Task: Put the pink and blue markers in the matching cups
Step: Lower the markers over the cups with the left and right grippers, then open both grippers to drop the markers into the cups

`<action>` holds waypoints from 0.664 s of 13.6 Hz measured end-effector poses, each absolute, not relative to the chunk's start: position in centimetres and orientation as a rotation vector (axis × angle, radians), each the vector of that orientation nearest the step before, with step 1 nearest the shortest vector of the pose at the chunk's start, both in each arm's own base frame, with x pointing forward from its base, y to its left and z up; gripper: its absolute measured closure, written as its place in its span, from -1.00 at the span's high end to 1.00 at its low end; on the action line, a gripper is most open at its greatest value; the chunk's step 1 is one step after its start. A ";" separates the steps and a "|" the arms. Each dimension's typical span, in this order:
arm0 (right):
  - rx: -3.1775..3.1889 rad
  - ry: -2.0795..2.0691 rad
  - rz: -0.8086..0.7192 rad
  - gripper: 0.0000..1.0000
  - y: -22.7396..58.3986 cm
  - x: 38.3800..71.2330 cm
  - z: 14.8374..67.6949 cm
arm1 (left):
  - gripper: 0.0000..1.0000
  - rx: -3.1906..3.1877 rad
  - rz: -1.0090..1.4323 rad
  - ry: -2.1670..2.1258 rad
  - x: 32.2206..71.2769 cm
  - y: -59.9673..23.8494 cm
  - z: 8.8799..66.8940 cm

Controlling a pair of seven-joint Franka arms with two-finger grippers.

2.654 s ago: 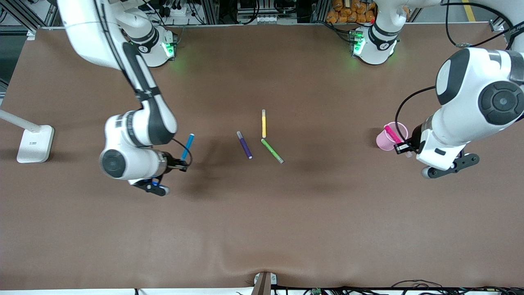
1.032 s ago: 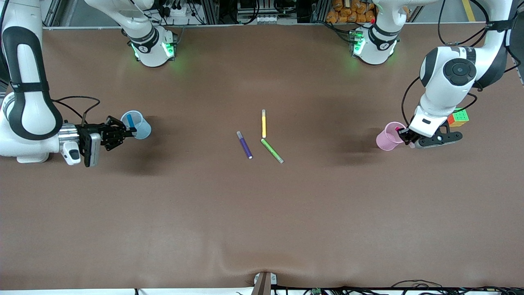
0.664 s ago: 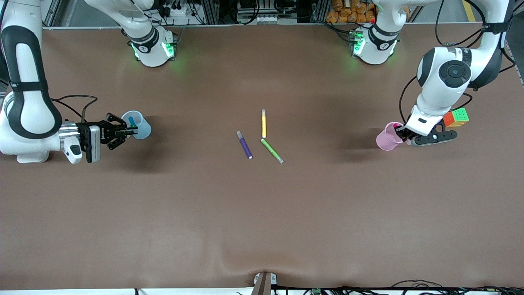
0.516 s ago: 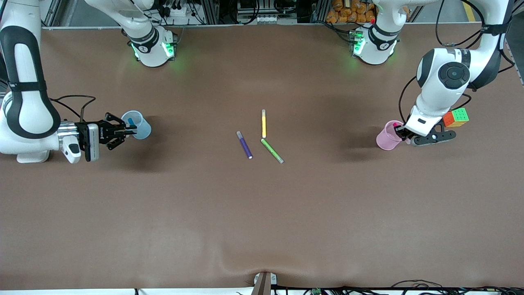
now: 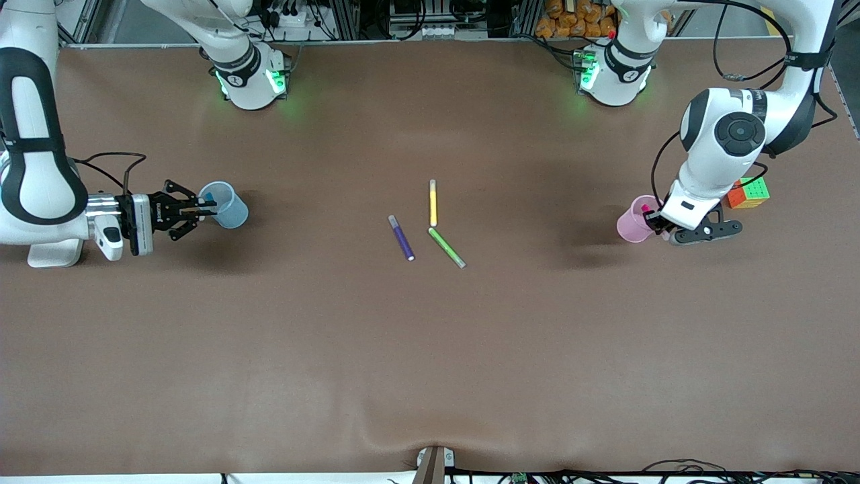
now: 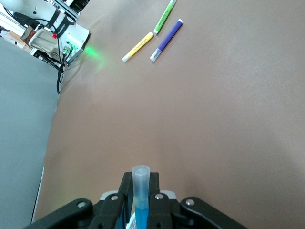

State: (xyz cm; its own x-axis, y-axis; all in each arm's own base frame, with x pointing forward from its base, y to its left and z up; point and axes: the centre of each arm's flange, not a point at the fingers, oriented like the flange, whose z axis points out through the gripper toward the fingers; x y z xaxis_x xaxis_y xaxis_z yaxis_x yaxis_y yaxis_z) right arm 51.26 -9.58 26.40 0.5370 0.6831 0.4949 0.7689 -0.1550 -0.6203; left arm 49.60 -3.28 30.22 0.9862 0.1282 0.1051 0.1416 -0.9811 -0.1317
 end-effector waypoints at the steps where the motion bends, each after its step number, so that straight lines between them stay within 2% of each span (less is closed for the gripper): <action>1: -1.877 -1.191 -0.121 -0.67 -9.6 51.1 26.1 | -0.63 -2.992 -0.144 -0.202 49.6 -3.4 30.2; 2: -1.871 -1.193 -0.121 -0.67 -9.6 50.9 25.8 | -0.59 -2.992 -0.140 -0.201 49.6 -3.4 30.0; 5: -1.865 -1.189 -0.117 -0.59 -9.6 50.7 25.4 | 0.05 -2.993 -0.143 -0.201 49.9 -3.4 30.0; 6: -1.864 -1.186 -0.113 -0.45 -9.6 50.6 25.1 | 0.22 -2.992 -0.161 -0.204 50.4 -3.4 30.7; 9: -1.860 -1.172 -0.102 0.18 -9.8 50.5 24.3 | 0.90 -2.953 -0.110 -0.209 53.2 -3.5 35.4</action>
State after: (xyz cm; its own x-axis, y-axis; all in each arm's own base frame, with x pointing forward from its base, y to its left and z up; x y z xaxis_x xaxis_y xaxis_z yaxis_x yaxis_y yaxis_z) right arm 50.46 -9.75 24.25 0.5459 0.6778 0.4926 0.7527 -0.1385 -0.6436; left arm 53.18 -3.53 35.37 0.9874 0.1327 0.0861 0.1459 -0.9741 -0.1726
